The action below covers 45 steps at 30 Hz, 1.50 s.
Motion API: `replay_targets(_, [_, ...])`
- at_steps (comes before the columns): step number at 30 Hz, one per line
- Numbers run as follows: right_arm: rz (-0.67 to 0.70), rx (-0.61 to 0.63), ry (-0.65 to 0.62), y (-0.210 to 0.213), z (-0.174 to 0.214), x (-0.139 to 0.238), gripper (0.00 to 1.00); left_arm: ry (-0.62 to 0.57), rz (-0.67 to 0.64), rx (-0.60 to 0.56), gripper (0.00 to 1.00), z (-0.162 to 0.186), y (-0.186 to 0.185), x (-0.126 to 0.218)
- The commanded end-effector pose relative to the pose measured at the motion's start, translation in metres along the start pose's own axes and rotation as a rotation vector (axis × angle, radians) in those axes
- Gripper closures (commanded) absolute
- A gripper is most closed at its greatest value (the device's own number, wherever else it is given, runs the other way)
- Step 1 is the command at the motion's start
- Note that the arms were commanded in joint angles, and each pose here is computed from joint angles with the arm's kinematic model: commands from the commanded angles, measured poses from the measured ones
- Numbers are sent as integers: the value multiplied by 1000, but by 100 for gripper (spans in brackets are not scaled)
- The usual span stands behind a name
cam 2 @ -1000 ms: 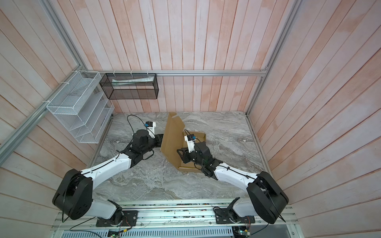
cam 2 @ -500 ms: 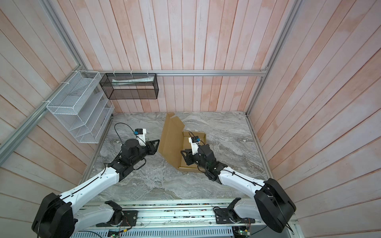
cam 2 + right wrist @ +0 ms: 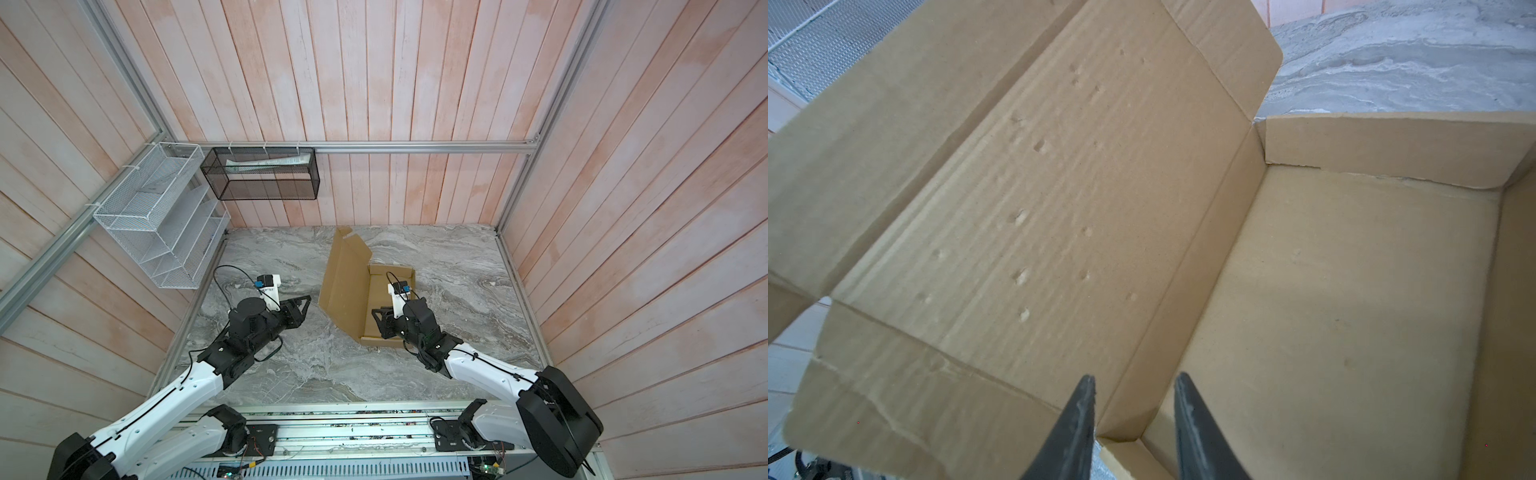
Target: Fold the paper box
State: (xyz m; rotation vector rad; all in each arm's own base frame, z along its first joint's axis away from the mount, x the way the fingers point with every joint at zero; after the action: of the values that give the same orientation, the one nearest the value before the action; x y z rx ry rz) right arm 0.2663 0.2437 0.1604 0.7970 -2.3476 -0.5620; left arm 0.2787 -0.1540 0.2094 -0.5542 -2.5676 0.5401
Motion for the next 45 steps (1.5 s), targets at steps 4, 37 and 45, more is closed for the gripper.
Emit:
replay_targets(4, [46,-23,-14,-9,-2,4,66,65,5,29,56,27,-6,22])
replay_targets(37, [66,-37,-105,-15,-25,34,66,119,97,-64,37,77,-79,42])
replay_targets(45, [67,-34,-97,-18,-23,35,66,95,124,-81,36,73,-97,24])
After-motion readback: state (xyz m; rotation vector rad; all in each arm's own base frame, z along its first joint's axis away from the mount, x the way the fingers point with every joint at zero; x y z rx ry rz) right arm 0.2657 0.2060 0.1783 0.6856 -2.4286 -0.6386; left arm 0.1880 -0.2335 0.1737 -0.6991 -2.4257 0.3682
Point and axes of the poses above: each gripper's point midway between its finger pads, its own x axis back along the fingers, its own y axis along the line the jaws close on, z = x × y, the point moved 2 cm from there along x, back along the fingers, and after that the axes turned 7 degrees about -x, right-handed, at the moved point
